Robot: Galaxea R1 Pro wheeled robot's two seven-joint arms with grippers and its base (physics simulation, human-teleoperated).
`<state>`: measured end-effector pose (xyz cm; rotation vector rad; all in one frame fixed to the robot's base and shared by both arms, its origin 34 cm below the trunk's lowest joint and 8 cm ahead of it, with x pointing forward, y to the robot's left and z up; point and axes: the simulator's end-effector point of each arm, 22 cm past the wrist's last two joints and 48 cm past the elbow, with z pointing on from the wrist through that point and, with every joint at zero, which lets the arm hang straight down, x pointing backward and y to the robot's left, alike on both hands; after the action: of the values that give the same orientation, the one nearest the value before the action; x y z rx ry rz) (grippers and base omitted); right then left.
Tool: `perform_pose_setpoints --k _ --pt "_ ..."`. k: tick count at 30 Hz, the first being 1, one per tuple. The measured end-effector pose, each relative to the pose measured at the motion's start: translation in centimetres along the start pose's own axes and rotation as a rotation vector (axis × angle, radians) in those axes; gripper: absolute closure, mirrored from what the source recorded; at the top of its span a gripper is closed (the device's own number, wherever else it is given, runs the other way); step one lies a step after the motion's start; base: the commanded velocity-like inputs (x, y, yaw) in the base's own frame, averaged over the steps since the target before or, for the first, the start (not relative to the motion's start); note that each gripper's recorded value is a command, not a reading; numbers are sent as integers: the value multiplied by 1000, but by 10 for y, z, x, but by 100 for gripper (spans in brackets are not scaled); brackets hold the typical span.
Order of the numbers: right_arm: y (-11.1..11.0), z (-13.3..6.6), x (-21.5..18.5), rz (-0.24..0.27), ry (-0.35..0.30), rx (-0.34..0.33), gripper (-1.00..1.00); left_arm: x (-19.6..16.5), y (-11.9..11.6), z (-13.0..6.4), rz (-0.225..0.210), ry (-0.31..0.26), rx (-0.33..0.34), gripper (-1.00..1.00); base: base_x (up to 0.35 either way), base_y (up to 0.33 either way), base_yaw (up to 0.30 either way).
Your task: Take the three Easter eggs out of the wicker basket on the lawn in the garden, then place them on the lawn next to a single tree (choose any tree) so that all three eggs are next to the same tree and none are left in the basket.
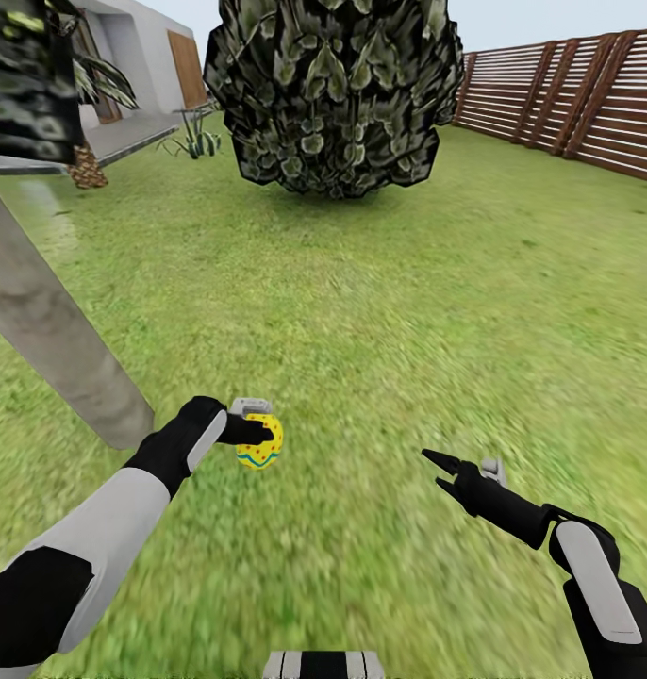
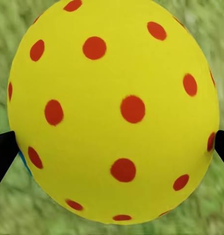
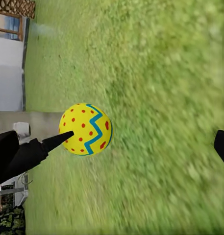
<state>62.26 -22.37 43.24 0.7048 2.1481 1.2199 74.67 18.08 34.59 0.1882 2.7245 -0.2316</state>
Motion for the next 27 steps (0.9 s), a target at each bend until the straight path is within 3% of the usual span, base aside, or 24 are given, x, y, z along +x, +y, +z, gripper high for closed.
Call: perform_pose_setpoints --k 12,27 --pt "-25 9 9 29 22 33 -100 6 3 28 -2 -22 4 100 0 0 0" --pt "-56 19 21 64 51 75 -100 27 7 62 -10 8 8 100 0 0 0"
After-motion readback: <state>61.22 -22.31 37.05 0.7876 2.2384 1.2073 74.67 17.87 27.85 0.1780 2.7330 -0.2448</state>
